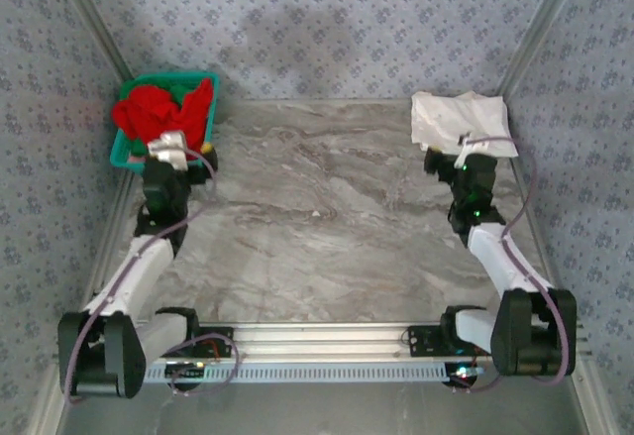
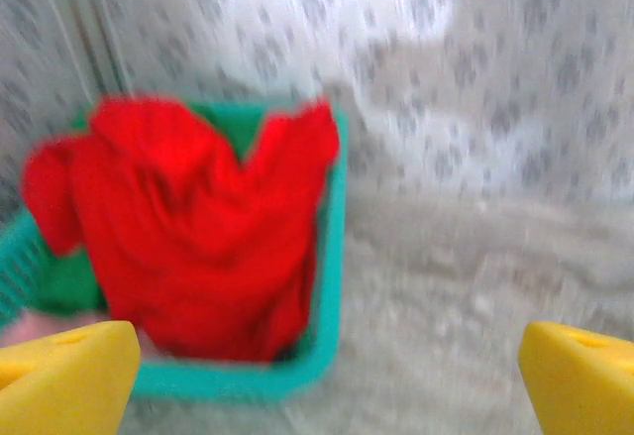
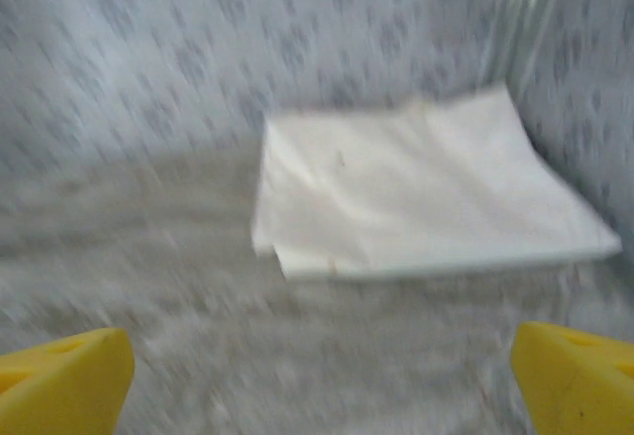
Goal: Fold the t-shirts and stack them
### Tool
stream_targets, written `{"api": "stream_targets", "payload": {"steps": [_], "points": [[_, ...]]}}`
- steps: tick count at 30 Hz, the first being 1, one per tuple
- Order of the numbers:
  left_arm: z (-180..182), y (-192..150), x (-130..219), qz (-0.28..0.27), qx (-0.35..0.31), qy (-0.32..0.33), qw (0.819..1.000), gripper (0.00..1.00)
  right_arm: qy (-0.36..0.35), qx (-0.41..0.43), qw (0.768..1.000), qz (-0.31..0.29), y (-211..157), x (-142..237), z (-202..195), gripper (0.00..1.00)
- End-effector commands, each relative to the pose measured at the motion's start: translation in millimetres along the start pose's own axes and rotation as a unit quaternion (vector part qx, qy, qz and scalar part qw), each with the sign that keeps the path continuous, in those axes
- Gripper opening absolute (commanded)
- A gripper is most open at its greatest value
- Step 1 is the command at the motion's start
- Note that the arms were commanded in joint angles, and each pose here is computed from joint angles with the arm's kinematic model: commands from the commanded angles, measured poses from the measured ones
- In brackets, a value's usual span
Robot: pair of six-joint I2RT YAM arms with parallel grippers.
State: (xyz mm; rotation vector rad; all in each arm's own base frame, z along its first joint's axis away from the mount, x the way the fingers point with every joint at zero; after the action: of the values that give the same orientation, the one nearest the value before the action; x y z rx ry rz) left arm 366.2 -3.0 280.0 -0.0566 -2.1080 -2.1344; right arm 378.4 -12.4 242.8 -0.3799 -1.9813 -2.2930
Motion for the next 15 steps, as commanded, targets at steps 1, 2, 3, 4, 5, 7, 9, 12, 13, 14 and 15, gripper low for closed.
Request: {"api": "stream_targets", "payload": {"steps": [1, 2, 3, 4, 5, 7, 9, 12, 13, 14, 15], "points": [[20.6, 9.9, -19.9, 0.093, 0.02, 0.036, 0.995, 0.98, 0.057, 0.0, 0.995, 0.08, -4.0, -3.4, 37.4, 1.0], [27.0, 12.6, -33.2, 0.114, 0.025, 0.041, 0.992, 0.98, 0.07, 0.007, 0.994, 0.088, 1.8, -9.9, 49.5, 1.0], [35.0, 13.1, -46.8, 0.135, 0.033, 0.049, 0.989, 0.98, 0.078, 0.01, 0.992, 0.101, 3.0, -18.8, 59.2, 0.99], [43.7, 11.2, -57.6, 0.157, 0.041, 0.057, 0.985, 0.98, 0.085, 0.009, 0.99, 0.114, 1.6, -27.6, 66.5, 0.98], [52.7, 10.5, -71.0, 0.178, 0.048, 0.067, 0.981, 0.98, 0.092, 0.005, 0.987, 0.135, -1.3, -37.4, 73.6, 0.95], [64.8, 5.8, -94.5, 0.209, 0.046, 0.078, 0.974, 0.98, 0.105, 0.0, 0.98, 0.17, -6.0, -51.8, 86.3, 0.91], [73.8, 1.1, -118.4, 0.234, 0.052, 0.079, 0.968, 0.98, 0.106, 0.002, 0.976, 0.192, -18.5, -60.2, 93.3, 0.9], [84.7, -8.7, -147.8, 0.256, 0.059, 0.077, 0.962, 0.98, 0.115, -0.003, 0.974, 0.195, -22.7, -62.6, 100.7, 0.9], [87.2, -12.0, -156.8, 0.263, 0.062, 0.075, 0.96, 0.98, 0.114, -0.006, 0.974, 0.197, -23.9, -62.2, 101.3, 0.9], [88.5, -16.2, -164.1, 0.269, 0.063, 0.071, 0.958, 0.98, 0.115, -0.008, 0.973, 0.2, -25.2, -61.5, 101.6, 0.9], [88.9, -20.6, -172.1, 0.274, 0.063, 0.067, 0.957, 0.98, 0.116, -0.008, 0.972, 0.202, -27.5, -60.3, 102.0, 0.9]]}}
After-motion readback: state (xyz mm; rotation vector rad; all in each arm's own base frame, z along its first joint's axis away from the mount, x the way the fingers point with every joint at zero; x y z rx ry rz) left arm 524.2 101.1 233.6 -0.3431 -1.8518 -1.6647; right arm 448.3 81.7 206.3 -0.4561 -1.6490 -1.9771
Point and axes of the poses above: each hand's point on the last joint's axis, 136 mm out from that joint toward the fingers, its own x axis back along the fingers, its own z axis along the line the jaws close on, y = z × x, the point moved 2 cm from there along x, back along the fingers, and after that the axes turned 4 degrees about -x, right-handed, at the moved point
